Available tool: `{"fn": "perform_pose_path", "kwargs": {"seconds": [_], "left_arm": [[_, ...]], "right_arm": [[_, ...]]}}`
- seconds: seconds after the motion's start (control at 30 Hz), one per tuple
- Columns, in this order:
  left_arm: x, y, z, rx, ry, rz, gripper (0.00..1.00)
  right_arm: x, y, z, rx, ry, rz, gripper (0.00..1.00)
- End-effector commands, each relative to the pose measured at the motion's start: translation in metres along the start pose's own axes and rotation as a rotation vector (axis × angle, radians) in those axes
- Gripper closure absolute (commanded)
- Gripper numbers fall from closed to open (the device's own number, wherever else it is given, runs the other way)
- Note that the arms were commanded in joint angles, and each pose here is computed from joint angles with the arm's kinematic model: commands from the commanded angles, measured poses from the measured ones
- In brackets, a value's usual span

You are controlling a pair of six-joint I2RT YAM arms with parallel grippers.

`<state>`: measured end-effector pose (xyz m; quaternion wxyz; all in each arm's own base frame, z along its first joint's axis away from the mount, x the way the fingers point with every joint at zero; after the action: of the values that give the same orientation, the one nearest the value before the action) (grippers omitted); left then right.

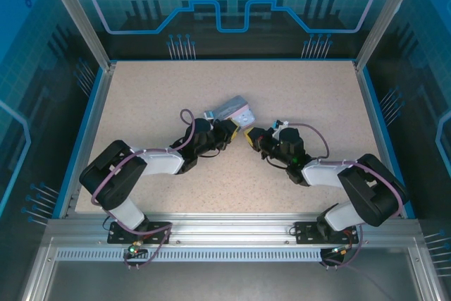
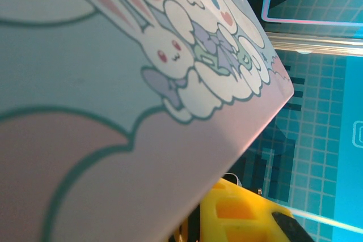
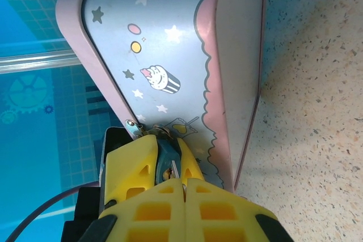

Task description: Unlock the padlock with the key

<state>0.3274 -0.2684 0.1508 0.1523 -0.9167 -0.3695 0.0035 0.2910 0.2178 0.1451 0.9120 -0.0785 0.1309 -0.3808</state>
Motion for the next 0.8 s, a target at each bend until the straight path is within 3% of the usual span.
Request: {"fn": "perform_pose_path", "kwargs": {"seconds": [0.0, 0.77], "left_arm": [[0.007, 0.001, -0.034, -0.099, 0.001, -0.021, 1.00], [0.005, 0.004, -0.024, -0.077, 0.004, -0.016, 1.00]], "right_arm": [[-0.006, 0.006, 0.006, 0.014, -0.002, 0.012, 1.00], [-0.004, -0.003, -0.006, -0.030, -0.003, -0.009, 1.00]]}}
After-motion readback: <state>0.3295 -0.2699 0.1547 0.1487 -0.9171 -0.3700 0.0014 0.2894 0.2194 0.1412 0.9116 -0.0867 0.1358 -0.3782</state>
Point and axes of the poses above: each hand's point on the last joint's axis, 136 mm out from that joint toward the fingers, its own y axis out along the fingers, its own z axis along the line the jaws close on, x = y × z, the point moved 4 cm from there along -y, back along the fingers, and after that the axes turned 8 degrees about y, right-handed, at the moved point
